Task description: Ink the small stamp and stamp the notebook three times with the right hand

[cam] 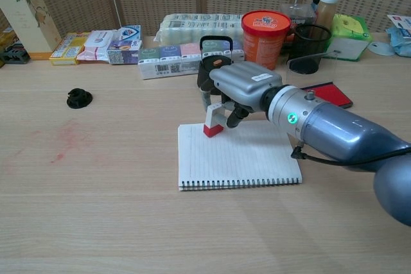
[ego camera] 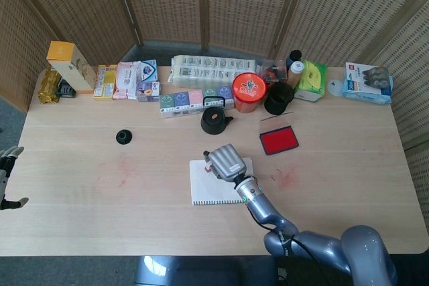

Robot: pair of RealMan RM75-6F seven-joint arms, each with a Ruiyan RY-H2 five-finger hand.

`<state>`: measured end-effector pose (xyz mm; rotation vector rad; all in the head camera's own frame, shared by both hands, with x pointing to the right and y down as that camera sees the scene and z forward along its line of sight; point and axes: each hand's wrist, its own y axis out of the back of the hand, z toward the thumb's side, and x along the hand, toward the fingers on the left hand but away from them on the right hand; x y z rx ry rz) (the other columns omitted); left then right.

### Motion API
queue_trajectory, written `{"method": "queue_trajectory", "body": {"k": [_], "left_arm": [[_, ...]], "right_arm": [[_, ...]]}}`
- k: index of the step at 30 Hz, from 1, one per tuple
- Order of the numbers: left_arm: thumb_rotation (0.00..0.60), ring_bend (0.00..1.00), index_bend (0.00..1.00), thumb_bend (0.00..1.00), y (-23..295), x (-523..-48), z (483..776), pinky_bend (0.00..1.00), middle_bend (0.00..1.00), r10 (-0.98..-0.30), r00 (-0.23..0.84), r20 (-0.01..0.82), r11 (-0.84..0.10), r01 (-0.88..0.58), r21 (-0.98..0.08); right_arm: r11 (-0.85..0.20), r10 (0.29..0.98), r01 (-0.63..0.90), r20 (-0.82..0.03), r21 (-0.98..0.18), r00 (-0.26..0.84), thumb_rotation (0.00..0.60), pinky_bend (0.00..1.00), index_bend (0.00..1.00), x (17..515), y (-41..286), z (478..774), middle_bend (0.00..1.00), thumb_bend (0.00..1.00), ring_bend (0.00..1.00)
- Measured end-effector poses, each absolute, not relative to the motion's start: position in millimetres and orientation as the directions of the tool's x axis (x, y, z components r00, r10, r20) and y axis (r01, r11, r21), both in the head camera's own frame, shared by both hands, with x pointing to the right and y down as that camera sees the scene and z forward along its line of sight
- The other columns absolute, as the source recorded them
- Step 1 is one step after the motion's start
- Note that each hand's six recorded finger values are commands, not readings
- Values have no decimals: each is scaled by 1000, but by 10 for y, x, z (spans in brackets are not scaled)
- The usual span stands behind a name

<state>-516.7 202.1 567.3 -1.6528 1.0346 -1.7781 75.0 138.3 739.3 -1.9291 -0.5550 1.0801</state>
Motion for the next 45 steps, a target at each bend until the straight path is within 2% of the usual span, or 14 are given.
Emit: {"method": "queue_trajectory", "body": {"k": [33, 40, 45], "left_arm": [[600, 0, 0, 0, 2025, -5172, 5657, 57, 0, -788, -140, 600, -584, -142, -800], [600, 0, 0, 0, 2027, -5175, 5650, 57, 0, -788, -137, 600, -584, -145, -799], [600, 0, 0, 0, 2030, -5171, 5640, 57, 0, -789, -134, 599, -582, -147, -800]], "right_arm": [[-578, 670, -75, -525, -813, 525, 600, 1000, 652, 769, 1538, 7592, 1000, 568, 1000], [-555, 685, -62, -498, -829, 531, 600, 1000, 652, 775, 1470, 7471, 1000, 567, 1000], [-523, 702, -46, -461, -851, 543, 600, 1000, 652, 768, 1372, 7274, 1000, 568, 1000]]}}
